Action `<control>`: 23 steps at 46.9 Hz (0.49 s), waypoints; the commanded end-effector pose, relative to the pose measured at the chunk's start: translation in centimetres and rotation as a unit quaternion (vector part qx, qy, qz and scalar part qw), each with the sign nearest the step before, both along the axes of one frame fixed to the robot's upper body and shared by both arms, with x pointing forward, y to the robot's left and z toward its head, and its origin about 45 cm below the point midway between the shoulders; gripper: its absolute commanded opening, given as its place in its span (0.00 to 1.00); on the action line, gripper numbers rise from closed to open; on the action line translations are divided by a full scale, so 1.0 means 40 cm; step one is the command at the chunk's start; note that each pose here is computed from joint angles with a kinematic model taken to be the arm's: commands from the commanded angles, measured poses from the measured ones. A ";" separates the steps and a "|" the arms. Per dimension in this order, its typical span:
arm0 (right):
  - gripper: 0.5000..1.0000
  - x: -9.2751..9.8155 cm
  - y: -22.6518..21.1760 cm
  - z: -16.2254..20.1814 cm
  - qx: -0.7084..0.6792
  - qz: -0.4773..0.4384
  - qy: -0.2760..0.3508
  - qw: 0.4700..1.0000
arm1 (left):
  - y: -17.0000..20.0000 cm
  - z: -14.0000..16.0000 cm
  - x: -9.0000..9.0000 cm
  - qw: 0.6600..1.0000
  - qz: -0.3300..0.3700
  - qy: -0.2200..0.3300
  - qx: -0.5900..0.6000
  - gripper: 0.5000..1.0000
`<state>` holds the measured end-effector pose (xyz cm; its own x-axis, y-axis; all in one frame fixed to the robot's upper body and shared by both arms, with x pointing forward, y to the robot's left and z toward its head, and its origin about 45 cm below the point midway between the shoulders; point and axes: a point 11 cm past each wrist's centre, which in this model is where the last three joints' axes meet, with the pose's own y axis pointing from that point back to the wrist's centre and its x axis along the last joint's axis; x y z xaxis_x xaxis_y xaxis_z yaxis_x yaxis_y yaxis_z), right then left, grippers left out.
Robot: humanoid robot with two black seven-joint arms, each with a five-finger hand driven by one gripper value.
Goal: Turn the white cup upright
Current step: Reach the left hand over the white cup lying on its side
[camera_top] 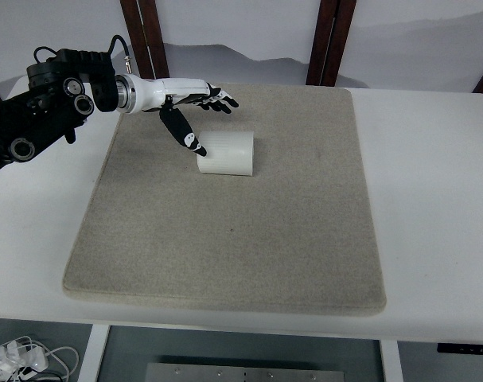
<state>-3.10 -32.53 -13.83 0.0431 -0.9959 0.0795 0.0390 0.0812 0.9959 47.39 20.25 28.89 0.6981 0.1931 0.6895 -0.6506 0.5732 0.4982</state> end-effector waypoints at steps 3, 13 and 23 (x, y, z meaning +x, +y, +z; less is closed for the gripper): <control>0.90 0.000 0.000 0.000 0.000 0.000 0.001 1.000 | -0.013 -0.009 0.000 1.000 -0.006 -0.008 0.016 0.91; 0.90 0.000 0.000 0.000 0.000 -0.001 0.000 1.000 | -0.067 -0.025 -0.006 0.999 -0.023 -0.017 0.020 0.91; 0.90 0.000 0.000 0.000 0.000 -0.001 0.000 1.000 | -0.111 -0.043 -0.010 0.999 -0.036 -0.021 0.032 0.92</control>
